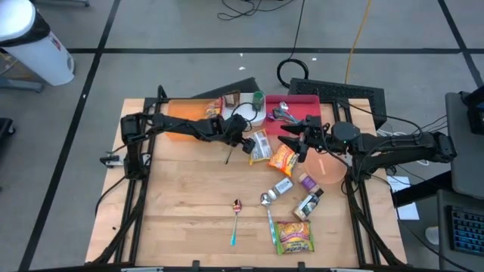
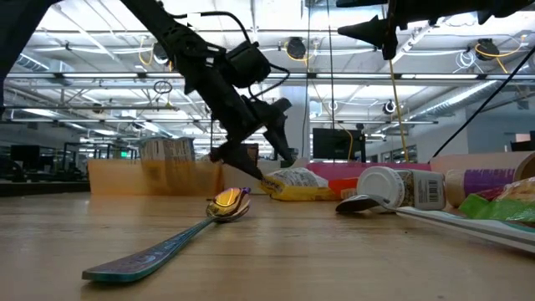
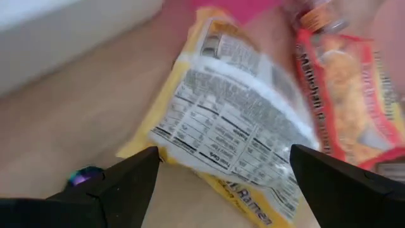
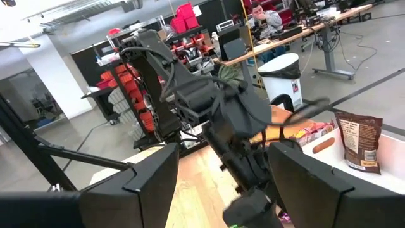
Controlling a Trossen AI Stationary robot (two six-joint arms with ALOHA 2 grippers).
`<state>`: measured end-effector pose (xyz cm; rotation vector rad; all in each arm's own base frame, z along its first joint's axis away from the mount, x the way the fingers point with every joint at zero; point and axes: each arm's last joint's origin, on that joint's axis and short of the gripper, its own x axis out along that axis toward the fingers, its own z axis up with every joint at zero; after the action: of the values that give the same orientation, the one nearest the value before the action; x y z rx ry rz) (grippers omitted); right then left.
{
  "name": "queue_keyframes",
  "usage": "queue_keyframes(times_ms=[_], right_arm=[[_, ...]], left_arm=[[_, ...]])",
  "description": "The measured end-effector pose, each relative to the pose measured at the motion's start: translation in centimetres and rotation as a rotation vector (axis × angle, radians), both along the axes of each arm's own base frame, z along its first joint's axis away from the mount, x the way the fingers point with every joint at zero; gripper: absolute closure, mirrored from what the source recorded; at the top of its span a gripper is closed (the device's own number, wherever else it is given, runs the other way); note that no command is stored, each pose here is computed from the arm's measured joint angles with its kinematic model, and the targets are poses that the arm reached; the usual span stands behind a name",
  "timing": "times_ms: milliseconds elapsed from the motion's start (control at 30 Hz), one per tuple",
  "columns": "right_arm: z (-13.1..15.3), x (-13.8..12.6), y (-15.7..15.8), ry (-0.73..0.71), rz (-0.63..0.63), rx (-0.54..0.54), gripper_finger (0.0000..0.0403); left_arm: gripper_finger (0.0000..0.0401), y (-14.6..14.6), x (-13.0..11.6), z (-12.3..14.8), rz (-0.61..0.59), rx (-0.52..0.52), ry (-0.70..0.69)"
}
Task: Pick & Place Food Item
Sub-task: Put the yellow noodle pack into the orange bin
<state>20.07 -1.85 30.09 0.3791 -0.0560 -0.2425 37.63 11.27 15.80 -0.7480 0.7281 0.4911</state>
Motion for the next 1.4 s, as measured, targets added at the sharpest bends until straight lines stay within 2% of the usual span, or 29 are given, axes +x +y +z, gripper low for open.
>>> queue_keyframes(times_ms=[100, 467, 567, 867, 1200, 1400], right_arm=[[0.0, 0.0, 0.0, 0.002, 0.001, 0.004, 0.0165], [-0.2, 0.0, 0.0, 0.022, 0.001, 0.009, 0.0165], [-0.3, 0.0, 0.0, 0.027, 0.001, 0.009, 0.0165], [-0.4, 0.0, 0.0, 0.034, 0.001, 0.010, 0.0165], [-0.4, 0.0, 0.0, 0.042, 0.003, 0.011, 0.0165], [-0.5, 0.0, 0.0, 0.040, 0.003, 0.028, 0.0165]], left_arm=[[0.0036, 0.0, 0.1, -0.7, 0.019, -0.030, 0.019], [0.0040, 0.2, 0.9, 0.4, 0.011, 0.002, -0.015], [0.0064, 0.2, 0.9, 0.5, 0.016, 0.007, -0.015], [0.0168, -0.1, 1.0, 0.1, 0.002, -0.005, -0.006], [0.0223, -0.7, 1.5, -0.8, 0.006, -0.035, -0.005], [0.0276, -0.8, 1.5, -0.7, 0.013, -0.050, -0.013]])
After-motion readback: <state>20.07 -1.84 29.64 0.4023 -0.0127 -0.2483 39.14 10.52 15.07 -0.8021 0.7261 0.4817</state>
